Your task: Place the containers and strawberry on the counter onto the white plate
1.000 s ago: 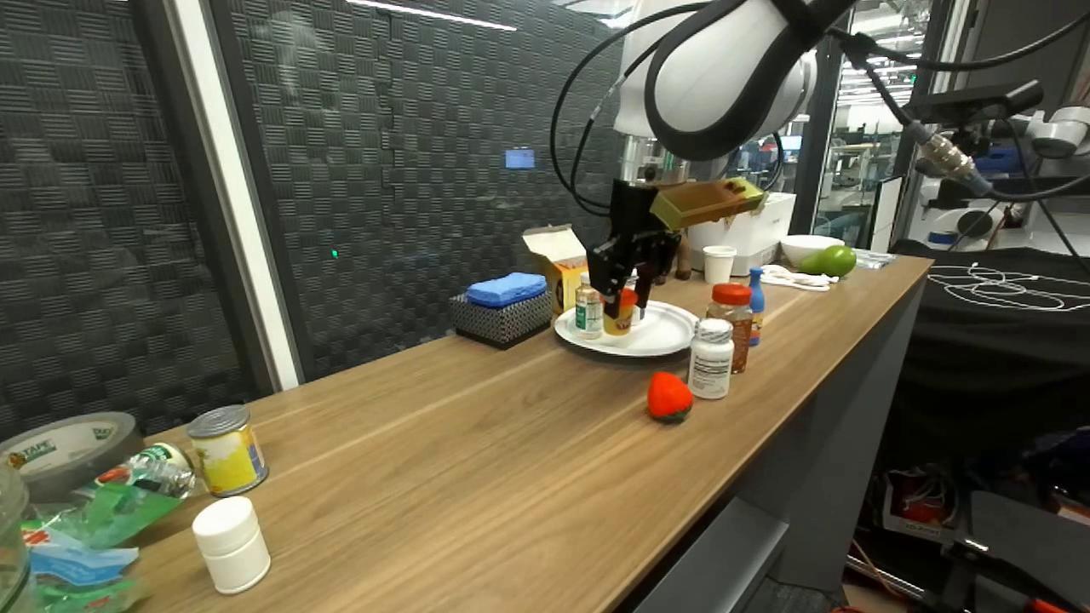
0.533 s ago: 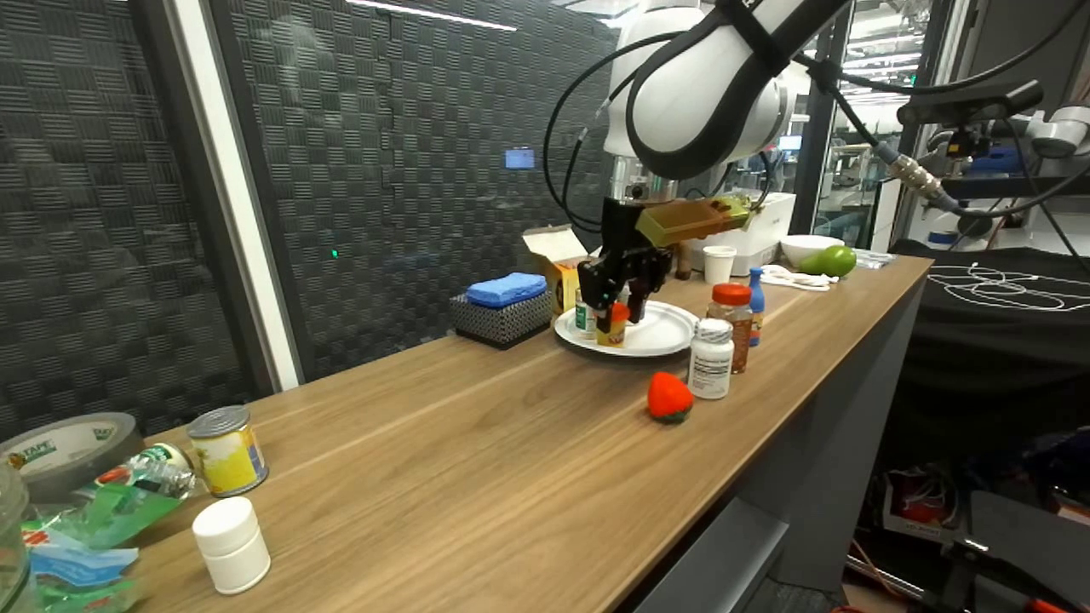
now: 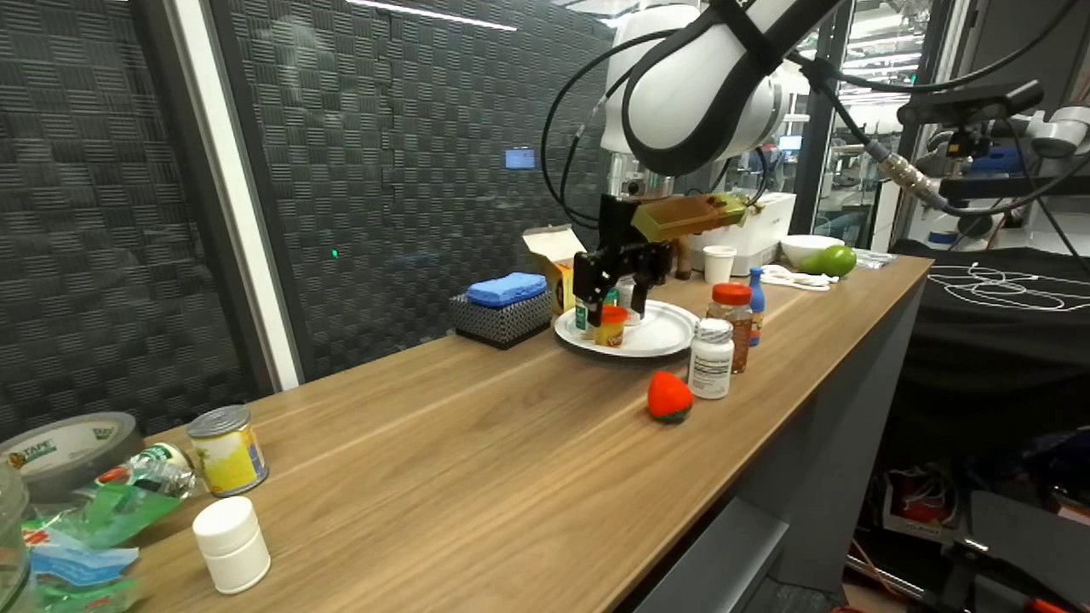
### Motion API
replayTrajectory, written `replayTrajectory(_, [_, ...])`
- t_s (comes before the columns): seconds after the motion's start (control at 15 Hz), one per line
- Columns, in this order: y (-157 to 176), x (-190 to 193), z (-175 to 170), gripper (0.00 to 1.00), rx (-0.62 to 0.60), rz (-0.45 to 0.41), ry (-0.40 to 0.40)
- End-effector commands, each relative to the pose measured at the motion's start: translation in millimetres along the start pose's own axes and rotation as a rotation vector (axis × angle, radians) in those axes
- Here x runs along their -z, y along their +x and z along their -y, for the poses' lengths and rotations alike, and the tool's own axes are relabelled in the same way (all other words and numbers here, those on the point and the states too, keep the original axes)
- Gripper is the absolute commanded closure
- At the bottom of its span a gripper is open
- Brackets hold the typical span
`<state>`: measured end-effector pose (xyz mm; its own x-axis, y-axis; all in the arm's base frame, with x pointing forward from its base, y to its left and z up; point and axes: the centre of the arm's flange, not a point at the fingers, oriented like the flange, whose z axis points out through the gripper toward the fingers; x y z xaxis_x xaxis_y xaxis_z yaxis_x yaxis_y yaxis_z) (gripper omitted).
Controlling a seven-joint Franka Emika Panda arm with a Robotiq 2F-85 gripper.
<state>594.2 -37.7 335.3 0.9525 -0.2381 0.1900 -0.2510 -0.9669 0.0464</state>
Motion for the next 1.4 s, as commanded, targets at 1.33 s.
replayTrajectory(1.33, [-78.9, 125.0, -101.1, 0.0, -0.371, 0.026, -0.045])
